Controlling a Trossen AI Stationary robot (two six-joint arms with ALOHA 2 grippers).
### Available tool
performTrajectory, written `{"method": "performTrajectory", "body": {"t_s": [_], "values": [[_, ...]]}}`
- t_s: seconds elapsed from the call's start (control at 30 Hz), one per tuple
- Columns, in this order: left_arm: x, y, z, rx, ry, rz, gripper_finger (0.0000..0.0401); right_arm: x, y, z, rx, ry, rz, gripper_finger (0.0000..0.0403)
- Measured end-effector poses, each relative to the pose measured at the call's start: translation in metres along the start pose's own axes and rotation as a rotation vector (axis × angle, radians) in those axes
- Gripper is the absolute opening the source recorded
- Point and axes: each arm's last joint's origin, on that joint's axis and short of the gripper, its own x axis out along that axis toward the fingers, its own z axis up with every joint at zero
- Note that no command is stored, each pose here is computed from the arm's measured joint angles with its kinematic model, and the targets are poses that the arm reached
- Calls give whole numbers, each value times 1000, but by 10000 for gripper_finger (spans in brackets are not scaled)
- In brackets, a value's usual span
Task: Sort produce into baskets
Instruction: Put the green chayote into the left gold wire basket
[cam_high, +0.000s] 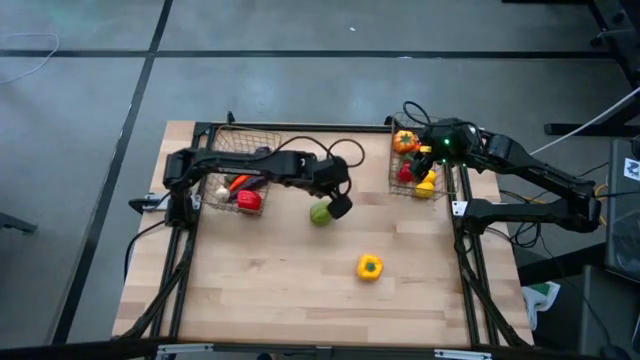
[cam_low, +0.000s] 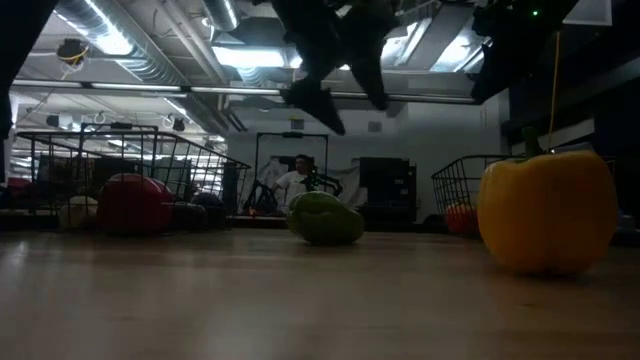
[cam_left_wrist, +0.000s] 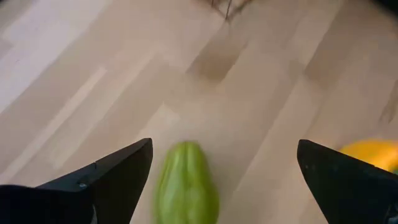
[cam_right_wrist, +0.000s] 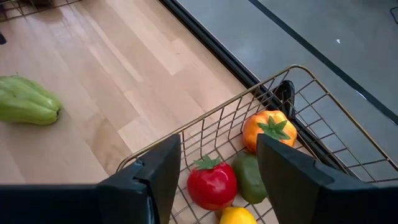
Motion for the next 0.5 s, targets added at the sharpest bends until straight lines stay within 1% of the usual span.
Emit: {"method": "performTrajectory", "body": {"t_s": [0.1, 0.23, 0.4, 0.5], "values": [[-1, -2, -8, 34, 58, 24, 393, 0, 0, 0, 0, 0, 0, 209], [3, -5, -18, 69, 102, 8, 394, 0, 0, 0, 0, 0, 0, 209], [9, -6, -24, 85, 112, 0, 399, 0, 0, 0, 0, 0, 0, 209], [16, -5, -29, 88, 133, -32, 400, 0, 0, 0, 0, 0, 0, 209]]}}
